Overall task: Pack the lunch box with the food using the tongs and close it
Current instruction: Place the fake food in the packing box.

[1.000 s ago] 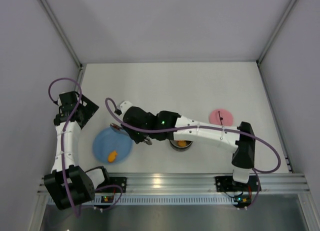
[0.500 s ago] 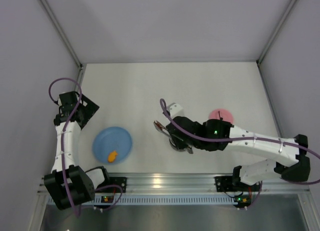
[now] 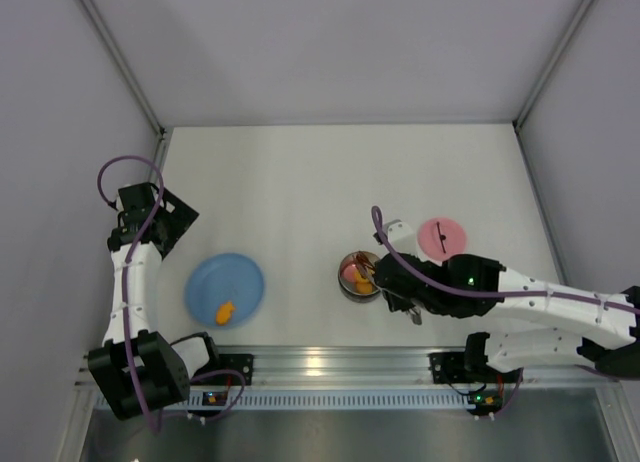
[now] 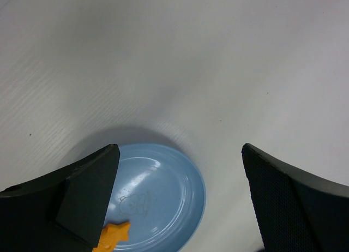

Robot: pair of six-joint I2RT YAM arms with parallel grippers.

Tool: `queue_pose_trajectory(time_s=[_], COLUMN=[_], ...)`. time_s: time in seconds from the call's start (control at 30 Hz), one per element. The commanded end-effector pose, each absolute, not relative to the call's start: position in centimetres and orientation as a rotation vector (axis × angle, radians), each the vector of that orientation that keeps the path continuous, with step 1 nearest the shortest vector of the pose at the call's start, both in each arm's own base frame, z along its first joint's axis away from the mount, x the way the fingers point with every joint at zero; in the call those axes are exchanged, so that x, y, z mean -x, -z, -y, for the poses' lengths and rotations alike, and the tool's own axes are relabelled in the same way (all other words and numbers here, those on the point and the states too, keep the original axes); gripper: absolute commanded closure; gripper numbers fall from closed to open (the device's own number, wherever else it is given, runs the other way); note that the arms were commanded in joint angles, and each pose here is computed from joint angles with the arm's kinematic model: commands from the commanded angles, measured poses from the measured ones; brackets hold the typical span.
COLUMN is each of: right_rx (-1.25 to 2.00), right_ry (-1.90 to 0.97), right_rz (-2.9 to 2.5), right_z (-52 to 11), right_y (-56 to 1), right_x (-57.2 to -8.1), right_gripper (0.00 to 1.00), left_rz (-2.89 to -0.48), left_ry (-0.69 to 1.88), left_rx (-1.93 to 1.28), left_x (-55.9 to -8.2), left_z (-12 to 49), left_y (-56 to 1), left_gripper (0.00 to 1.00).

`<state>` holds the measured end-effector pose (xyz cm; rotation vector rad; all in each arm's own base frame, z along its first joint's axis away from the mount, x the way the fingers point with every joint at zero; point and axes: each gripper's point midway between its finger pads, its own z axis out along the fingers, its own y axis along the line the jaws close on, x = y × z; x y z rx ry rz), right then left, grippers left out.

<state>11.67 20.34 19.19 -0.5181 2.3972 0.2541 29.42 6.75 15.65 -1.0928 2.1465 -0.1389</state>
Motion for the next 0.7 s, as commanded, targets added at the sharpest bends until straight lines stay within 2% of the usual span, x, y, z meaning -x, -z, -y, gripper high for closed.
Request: queue_pose_trajectory(time_s=[0.0,0.3,0.67], right_rx=[0.455,0.452,0.533], right_ry=[-0.246,-0.238,-0.264], right_rz=[-2.382,-2.385,-2.322], right_z=[-20.0,-19.8,-22.7], right_y=[-19.4,-19.2,-22.1], right_x=[-12.1,-12.1,-13.2], right_gripper=[0.69,0.58,0.57], left_rz=[-2.100,-2.097,-2.095], left_ry=[0.157,0.160,0.159], left_rx=[1.074,1.076,1.076], left_x=[-30.1,-30.2,-30.2], left_z=[-7.0,-6.9,-7.0], left_y=[-16.5,-16.6,-16.5], left_gripper=[0.01,0.01,0.01])
